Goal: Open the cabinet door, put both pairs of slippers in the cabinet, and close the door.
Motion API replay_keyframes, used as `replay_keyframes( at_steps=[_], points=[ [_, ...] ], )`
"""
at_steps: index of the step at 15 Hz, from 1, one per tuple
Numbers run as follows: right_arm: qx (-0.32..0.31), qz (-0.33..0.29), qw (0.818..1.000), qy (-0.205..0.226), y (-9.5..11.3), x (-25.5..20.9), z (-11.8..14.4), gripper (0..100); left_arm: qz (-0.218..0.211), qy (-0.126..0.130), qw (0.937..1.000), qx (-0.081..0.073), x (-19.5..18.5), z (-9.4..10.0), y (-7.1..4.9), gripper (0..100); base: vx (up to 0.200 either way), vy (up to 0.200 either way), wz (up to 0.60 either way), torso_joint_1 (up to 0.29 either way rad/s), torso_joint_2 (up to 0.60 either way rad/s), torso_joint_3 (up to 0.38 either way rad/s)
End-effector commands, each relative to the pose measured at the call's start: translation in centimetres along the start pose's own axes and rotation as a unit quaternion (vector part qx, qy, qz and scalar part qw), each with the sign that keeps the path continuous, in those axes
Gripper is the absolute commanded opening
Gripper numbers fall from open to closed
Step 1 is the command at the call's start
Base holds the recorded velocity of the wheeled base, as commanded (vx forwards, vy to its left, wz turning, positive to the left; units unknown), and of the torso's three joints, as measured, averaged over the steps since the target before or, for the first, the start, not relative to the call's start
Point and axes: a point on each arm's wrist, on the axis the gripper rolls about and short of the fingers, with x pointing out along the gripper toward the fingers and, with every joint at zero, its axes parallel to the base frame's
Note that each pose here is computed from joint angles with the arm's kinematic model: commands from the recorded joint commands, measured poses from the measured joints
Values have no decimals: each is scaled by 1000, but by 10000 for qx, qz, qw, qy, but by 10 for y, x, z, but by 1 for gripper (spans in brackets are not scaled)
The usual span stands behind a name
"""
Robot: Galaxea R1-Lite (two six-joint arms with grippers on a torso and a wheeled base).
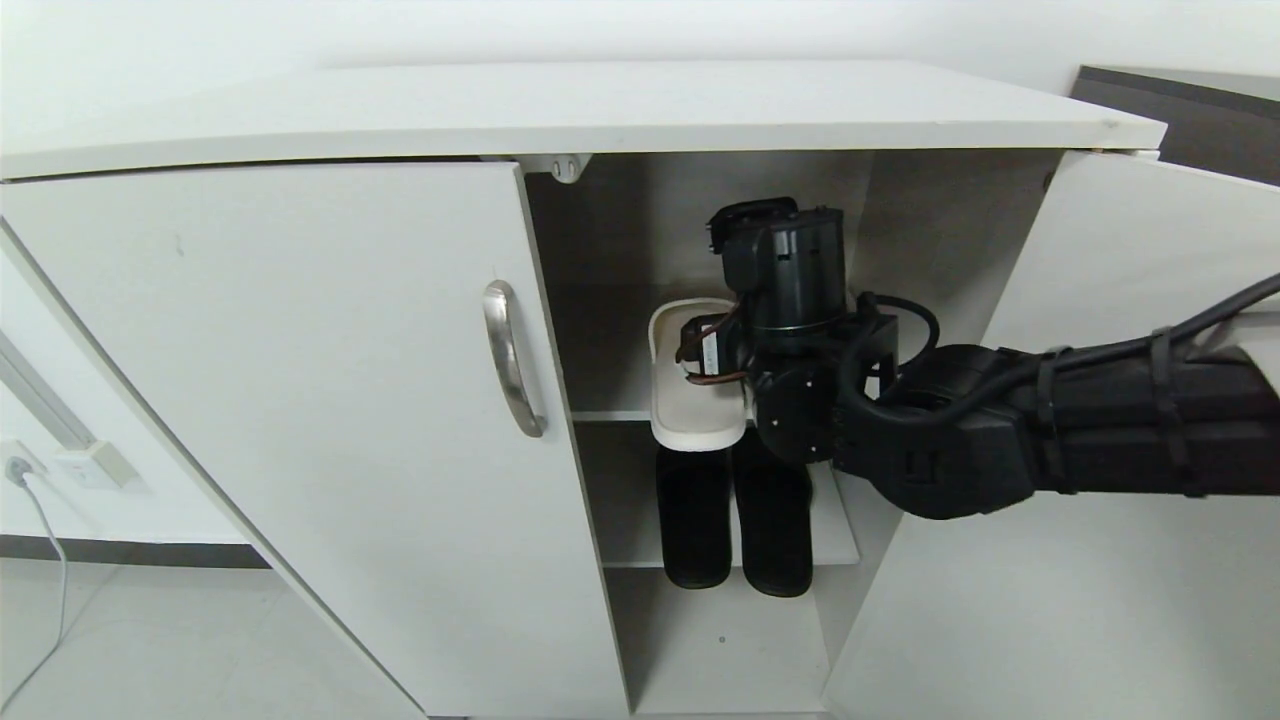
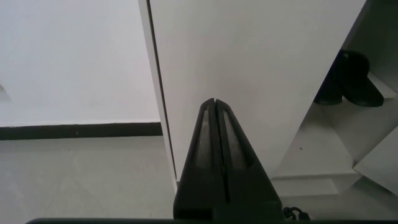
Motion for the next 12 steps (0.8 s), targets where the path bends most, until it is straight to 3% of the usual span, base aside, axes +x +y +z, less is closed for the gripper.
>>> replay_keyframes(
  at_steps=[1, 6, 11, 12],
  points=[
    [68, 172, 9998, -97, -8, -30, 11, 100, 2, -3, 10000, -6, 0, 0, 0, 0, 0, 0, 0, 0, 0, 0],
    [63, 586, 9982, -128, -23, -83, -17, 100, 2, -3, 10000, -6, 0, 0, 0, 0, 0, 0, 0, 0, 0, 0],
    [86, 884, 9959, -152, -35, -113, -28, 100, 2, -3, 10000, -6, 0, 0, 0, 0, 0, 0, 0, 0, 0, 0],
    [111, 909, 9957, -166, -35, -114, -29, 0, 2, -3, 10000, -6, 0, 0, 0, 0, 0, 0, 0, 0, 0, 0]
  ],
)
